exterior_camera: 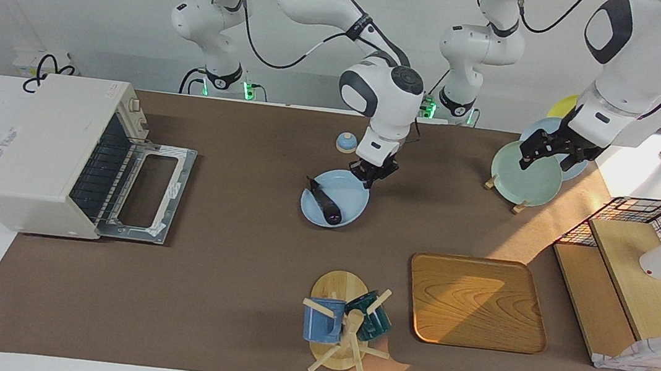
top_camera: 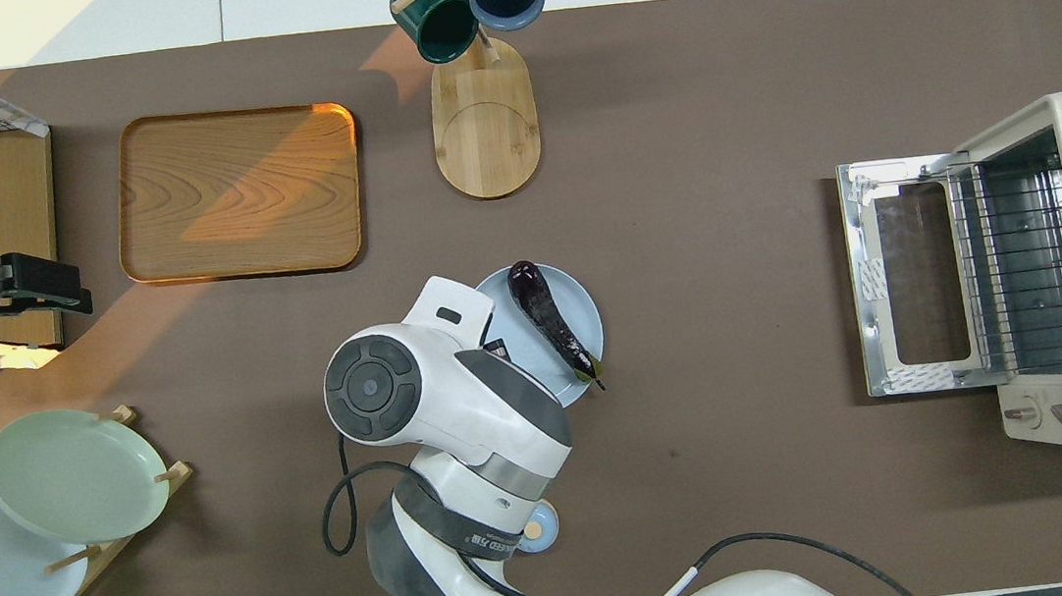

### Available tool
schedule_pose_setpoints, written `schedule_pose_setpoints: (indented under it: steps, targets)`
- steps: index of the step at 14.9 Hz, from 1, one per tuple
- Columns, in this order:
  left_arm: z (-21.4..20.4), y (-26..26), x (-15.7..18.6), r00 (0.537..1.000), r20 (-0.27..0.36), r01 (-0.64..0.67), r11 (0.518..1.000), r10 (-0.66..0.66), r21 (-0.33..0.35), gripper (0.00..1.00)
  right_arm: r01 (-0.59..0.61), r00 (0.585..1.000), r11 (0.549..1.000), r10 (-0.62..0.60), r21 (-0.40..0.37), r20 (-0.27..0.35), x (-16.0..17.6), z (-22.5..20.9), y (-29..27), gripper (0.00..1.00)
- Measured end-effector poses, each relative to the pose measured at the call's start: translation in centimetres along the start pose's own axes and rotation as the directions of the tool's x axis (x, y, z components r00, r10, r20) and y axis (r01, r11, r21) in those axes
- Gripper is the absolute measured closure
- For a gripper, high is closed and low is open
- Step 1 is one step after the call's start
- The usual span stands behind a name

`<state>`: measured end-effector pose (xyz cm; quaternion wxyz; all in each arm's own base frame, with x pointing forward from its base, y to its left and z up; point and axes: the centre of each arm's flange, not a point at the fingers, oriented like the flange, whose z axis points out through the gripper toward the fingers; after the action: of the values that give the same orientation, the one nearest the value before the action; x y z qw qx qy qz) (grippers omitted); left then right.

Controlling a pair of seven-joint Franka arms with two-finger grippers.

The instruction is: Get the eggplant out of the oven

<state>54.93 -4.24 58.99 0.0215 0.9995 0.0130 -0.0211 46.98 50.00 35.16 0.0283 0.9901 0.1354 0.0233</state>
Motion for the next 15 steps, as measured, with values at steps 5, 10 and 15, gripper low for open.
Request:
schedule_pose_setpoints:
  steps: [5,10,15]
  targets:
    - [-0.1,-0.3,0.2,1.0,-0.013,0.005,1.0,-0.005,-0.001,0.0,-0.056,0.998,0.992,0.058,0.114,-0.01,-0.1,1.8,-0.3,0.96]
    - [-0.2,-0.4,0.3,1.0,-0.019,0.016,1.0,-0.016,-0.002,0.0,-0.093,0.995,0.993,0.09,0.077,0.042,1.5,-0.2,2.4,0.72]
    - [0.6,2.4,0.2,0.997,-0.03,0.072,0.997,-0.072,-0.005,0.0,-0.143,0.98,0.989,0.146,-0.033,0.134,4.2,-5.2,14.1,0.82]
